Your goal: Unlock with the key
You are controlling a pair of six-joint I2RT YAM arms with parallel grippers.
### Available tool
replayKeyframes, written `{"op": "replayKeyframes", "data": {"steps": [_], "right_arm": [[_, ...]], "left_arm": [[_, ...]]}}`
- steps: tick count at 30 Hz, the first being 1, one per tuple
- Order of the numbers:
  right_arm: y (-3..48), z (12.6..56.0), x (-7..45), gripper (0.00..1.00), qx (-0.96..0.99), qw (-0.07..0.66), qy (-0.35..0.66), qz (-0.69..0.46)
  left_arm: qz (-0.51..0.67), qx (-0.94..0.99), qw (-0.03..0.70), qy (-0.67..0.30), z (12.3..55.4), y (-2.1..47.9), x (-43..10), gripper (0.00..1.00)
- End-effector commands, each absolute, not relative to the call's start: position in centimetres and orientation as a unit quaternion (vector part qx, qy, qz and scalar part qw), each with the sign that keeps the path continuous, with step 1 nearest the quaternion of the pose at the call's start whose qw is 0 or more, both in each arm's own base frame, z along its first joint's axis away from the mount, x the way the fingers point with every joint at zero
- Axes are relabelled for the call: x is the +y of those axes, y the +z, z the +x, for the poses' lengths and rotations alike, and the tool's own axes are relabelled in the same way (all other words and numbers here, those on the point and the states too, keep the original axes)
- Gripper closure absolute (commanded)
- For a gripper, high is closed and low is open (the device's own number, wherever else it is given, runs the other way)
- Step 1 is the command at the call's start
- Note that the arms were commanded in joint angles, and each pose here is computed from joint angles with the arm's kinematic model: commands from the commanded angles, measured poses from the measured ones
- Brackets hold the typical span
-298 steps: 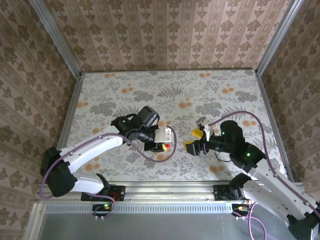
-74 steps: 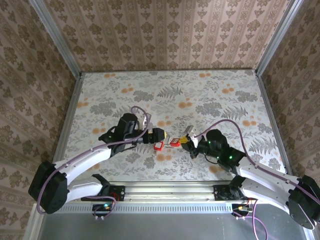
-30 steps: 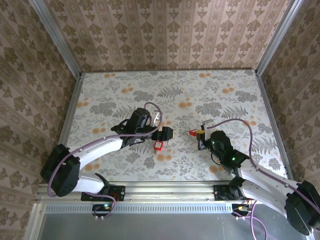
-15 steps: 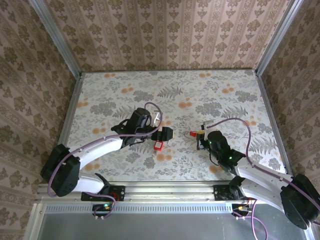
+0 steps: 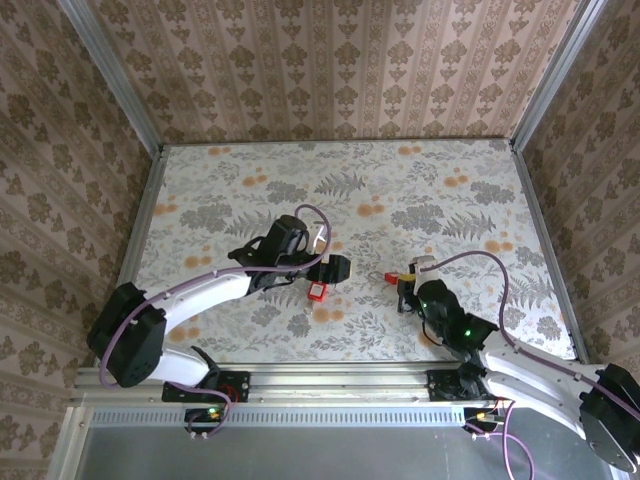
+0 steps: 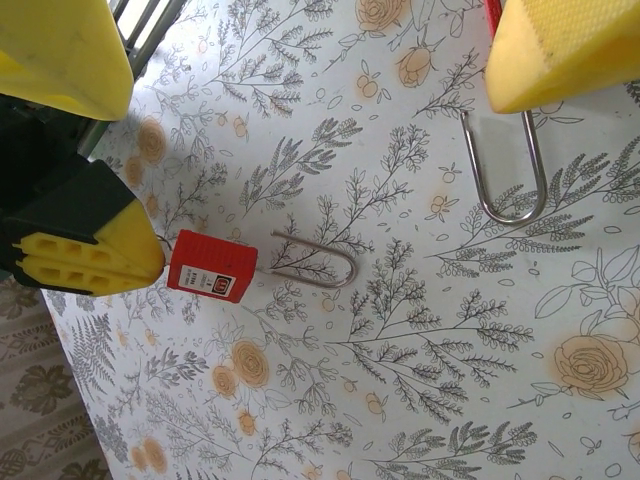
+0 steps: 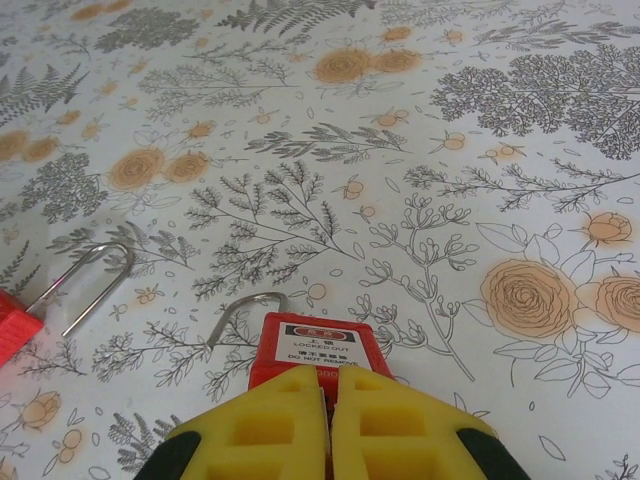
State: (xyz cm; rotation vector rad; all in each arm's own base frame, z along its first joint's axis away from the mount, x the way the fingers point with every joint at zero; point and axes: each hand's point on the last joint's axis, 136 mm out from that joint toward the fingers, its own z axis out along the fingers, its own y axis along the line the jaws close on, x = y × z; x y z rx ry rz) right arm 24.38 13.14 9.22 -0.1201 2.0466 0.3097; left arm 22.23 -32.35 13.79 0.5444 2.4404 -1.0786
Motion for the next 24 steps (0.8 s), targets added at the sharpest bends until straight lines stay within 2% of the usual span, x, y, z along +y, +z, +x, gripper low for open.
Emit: {"op": "replayKeyframes", "data": {"steps": [1, 8, 11, 18, 24], "right_arm": [[9.6, 24.2, 12.4, 0.91, 0.841, 0.527, 0.122, -0.022], [8.4, 23.3, 12.8, 0.91, 0.851, 0.512, 0.114, -0.031], [8.1, 23.1, 13.1, 0.87, 0.854, 0.507, 0.111, -0.035], [7.2, 22.4, 13.7, 0.7, 0.862, 0.494, 0.102, -0.046], [8.0, 22.1, 13.8, 0.51, 0.861, 0.496, 0.106, -0.042]], "left_arm": [[0.204, 0.868, 0.222, -0.394, 22.7, 14.9, -33.1, 0.08], [0.205, 0.867, 0.218, -0.398, 22.5, 14.6, -33.7, 0.09], [0.206, 0.867, 0.216, -0.4, 22.4, 14.6, -34.0, 0.09], [0.206, 0.866, 0.216, -0.401, 22.4, 14.6, -34.3, 0.09], [0.207, 0.866, 0.216, -0.4, 22.3, 14.7, -34.2, 0.08]]}}
